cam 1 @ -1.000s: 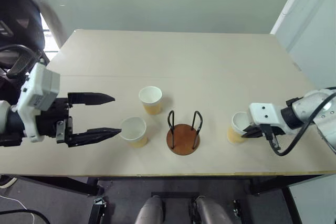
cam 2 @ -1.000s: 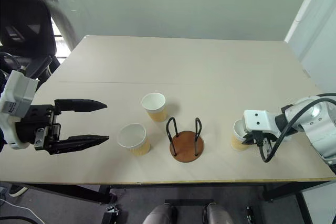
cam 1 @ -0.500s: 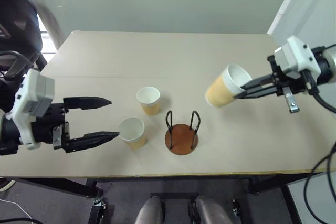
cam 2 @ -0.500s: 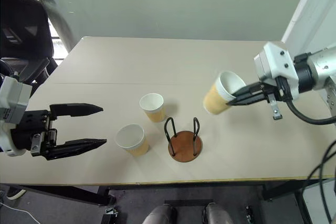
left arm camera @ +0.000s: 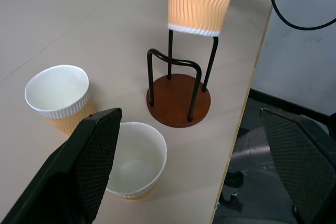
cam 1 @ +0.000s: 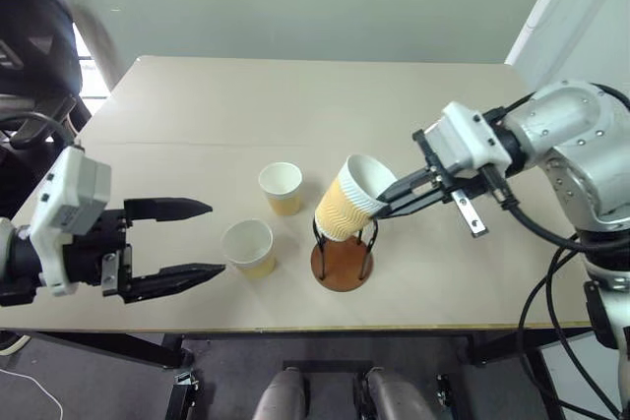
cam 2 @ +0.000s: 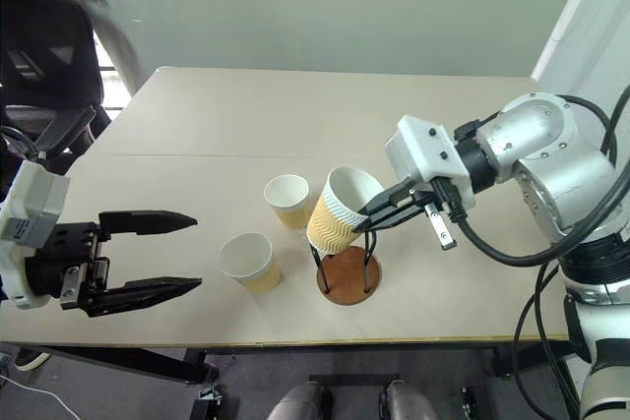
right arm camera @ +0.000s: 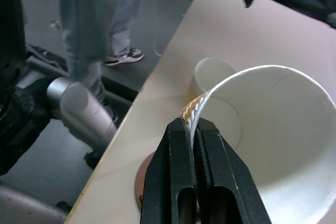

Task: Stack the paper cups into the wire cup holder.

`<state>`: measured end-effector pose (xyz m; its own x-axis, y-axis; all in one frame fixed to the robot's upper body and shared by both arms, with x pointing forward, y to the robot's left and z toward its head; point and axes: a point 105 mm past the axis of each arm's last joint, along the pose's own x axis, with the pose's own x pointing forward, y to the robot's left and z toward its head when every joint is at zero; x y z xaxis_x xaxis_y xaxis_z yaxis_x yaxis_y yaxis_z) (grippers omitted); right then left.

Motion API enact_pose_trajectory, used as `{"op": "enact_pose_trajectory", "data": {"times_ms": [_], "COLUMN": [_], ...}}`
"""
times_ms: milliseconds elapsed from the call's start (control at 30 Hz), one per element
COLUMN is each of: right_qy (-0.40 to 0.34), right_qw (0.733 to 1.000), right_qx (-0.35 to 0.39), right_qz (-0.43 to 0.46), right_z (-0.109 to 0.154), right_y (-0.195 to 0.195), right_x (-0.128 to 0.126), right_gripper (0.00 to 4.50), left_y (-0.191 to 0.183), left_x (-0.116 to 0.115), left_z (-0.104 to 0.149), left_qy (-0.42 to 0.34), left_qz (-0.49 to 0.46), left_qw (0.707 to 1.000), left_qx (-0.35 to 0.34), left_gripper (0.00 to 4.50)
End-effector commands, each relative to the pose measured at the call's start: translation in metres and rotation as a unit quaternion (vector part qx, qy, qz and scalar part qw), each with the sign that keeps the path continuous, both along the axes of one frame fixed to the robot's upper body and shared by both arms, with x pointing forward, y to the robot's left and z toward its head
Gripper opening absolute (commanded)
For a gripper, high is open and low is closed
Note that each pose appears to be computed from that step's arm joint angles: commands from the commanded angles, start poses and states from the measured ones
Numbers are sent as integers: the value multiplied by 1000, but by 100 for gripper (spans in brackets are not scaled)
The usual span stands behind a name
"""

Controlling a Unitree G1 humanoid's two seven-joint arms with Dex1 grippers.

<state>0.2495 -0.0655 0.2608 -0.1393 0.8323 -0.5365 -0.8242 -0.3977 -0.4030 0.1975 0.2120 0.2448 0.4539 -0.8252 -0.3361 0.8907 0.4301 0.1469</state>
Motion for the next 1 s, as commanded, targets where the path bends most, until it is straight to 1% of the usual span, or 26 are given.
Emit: {"op": "enact_pose_trajectory", "data": {"times_ms": [33, 233, 533, 633, 767, 900, 1000], "right_qy": [-22, -24, -42, -46, -49, -51, -53], "right_qw": [1000, 999, 998, 997, 996, 996, 996], "right_qx": [-15, -31, -52, -57, -65, -69, -72], "right_qz": [14, 20, 20, 21, 24, 23, 21], "right_z": [-3, -13, -17, -20, -27, -29, -31], "right_y": [3, 3, 0, 1, 5, 6, 6], "right_x": [1, 8, 16, 17, 17, 18, 20], "right_gripper": [4, 4, 4, 4, 4, 4, 4], "left_y": [-1, -1, -2, -4, -9, -8, -9], "left_x": [-6, -9, -10, -12, -18, -23, -24], "left_z": [5, 3, 5, 8, 23, 30, 29], "left_qy": [-12, -13, -17, -23, -44, -50, -48], "left_qz": [-2, 5, 8, 1, -20, -23, -21], "left_qw": [1000, 1000, 1000, 1000, 998, 998, 998], "left_qx": [13, 14, 13, 7, -26, -44, -42], "left_gripper": [450, 450, 450, 450, 450, 450, 450]}}
